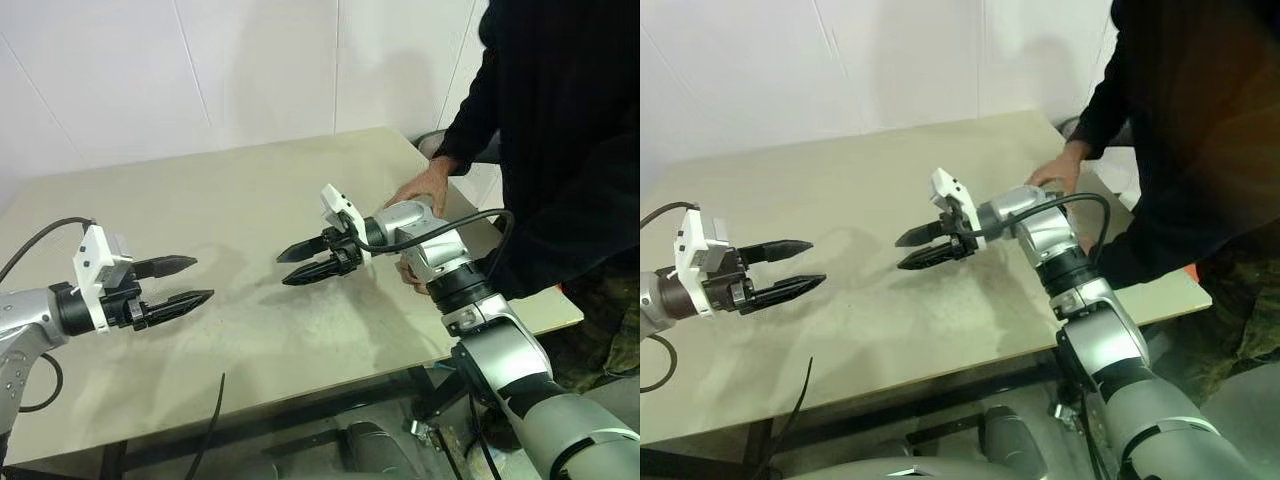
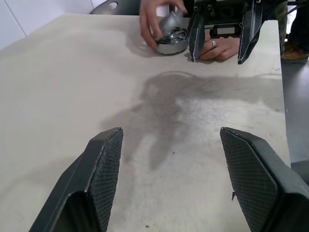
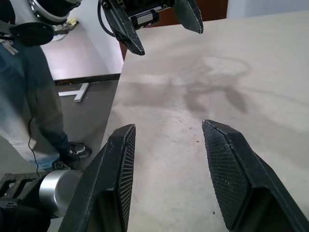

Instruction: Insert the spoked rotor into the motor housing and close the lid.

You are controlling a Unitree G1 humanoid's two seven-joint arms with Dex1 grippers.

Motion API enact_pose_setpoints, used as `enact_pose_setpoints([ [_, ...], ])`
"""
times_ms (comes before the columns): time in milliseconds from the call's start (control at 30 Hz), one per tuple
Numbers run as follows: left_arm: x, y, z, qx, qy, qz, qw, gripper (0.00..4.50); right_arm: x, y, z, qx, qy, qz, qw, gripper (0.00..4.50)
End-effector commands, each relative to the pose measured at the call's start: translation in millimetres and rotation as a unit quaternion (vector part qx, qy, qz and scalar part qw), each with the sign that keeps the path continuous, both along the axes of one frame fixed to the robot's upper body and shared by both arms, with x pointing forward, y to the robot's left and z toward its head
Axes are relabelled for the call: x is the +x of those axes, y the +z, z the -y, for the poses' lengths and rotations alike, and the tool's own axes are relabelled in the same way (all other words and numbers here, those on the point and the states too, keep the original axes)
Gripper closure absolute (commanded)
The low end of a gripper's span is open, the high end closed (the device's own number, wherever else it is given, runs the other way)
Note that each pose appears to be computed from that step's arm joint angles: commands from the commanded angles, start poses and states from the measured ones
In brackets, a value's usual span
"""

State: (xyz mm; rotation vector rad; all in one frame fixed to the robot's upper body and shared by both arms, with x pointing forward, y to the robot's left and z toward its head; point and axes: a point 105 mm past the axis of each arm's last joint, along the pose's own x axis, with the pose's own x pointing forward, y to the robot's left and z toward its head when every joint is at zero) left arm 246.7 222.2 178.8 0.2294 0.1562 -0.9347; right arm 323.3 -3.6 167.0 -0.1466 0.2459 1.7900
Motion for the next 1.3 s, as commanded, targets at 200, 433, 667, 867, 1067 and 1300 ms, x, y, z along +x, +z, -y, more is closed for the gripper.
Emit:
enact_pose_setpoints([
  [200, 2.2, 6.5, 6.3, -0.001, -0.009, 0.022, 1.000, 1.06, 2.4, 16.9, 1.0, 0.012, -0.001, 0.027, 1.000, 2.25],
  [433, 5.4, 3.1, 9.2, -0.007, -0.013, 0.022, 1.000, 1.06, 2.3, 16.6, 5.0, 0.007, -0.006, 0.028, 1.000, 2.25],
  [667, 7.3, 5.0, 10.9, -0.010, -0.020, 0.022, 1.000, 1.06, 0.5, 16.8, 6.3, 0.009, -0.011, 0.026, 1.000, 2.25],
  [867, 10.1, 5.6, 11.0, -0.009, -0.022, 0.023, 0.999, 1.06, -0.1, 16.2, 7.5, 0.007, -0.011, 0.023, 1.000, 2.25],
  [1067, 12.8, 7.3, 7.1, -0.003, -0.017, 0.029, 0.999, 1.06, 1.3, 16.4, 8.2, 0.010, -0.016, 0.024, 1.000, 2.25],
  [1300, 10.6, -0.6, 7.8, -0.018, -0.008, 0.020, 1.000, 1.06, -1.8, 4.1, 10.6, 0.011, -0.036, 0.011, 0.999, 2.25],
])
